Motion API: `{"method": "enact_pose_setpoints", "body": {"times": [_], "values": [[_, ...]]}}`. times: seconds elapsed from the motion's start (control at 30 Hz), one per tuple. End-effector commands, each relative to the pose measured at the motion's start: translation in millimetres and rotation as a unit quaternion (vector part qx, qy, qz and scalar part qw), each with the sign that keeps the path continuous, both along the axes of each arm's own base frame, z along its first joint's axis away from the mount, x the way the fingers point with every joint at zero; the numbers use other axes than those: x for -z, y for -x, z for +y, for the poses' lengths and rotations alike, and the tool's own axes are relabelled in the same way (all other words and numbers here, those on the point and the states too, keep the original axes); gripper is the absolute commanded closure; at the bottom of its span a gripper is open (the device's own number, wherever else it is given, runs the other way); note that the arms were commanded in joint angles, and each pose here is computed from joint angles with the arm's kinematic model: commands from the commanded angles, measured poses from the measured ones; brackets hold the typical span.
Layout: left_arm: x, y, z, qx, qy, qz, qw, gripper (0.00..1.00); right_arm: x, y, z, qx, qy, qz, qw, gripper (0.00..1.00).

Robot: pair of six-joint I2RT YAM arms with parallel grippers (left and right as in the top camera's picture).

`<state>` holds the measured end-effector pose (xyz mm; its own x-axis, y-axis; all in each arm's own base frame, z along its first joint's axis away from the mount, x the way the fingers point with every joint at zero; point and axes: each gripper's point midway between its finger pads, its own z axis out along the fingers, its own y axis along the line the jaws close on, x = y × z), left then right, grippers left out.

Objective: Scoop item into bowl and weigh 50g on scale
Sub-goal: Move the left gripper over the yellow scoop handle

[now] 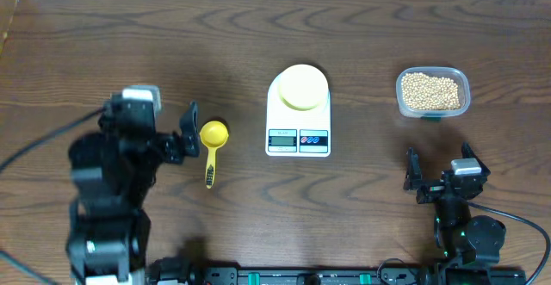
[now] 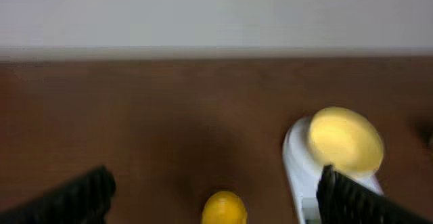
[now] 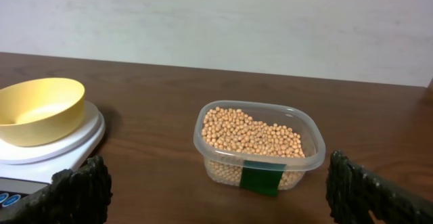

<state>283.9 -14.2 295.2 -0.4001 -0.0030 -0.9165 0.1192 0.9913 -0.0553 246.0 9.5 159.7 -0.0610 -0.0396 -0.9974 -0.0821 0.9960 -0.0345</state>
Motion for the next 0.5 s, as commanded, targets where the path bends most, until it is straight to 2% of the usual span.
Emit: {"method": "enact_pose_setpoints", "body": {"times": [0.0,0.07,0.2,0.27,0.37,0.47], "values": [[-6,-8,19,-0.059,0.003,0.065,0.996,0.02,0,0,2,-0.005,-0.007,0.000,1.000,0.01],[0,-9,15,-0.049,0.009,0.100,0.994,0.02,0,0,2,-0.005,-0.007,0.000,1.000,0.01],[7,-12,-19,0.038,0.060,0.123,0.990,0.02,0,0,2,-0.005,-0.007,0.000,1.000,0.01],[10,-12,-26,0.058,0.073,0.132,0.987,0.02,0,0,2,-0.005,-0.007,0.000,1.000,0.01],[27,-16,-10,0.010,0.059,0.162,0.985,0.02,0,0,2,-0.005,-0.007,0.000,1.000,0.01],[50,-17,19,-0.114,0.087,0.210,0.967,0.02,0,0,2,-0.005,-0.007,0.000,1.000,0.01]]}}
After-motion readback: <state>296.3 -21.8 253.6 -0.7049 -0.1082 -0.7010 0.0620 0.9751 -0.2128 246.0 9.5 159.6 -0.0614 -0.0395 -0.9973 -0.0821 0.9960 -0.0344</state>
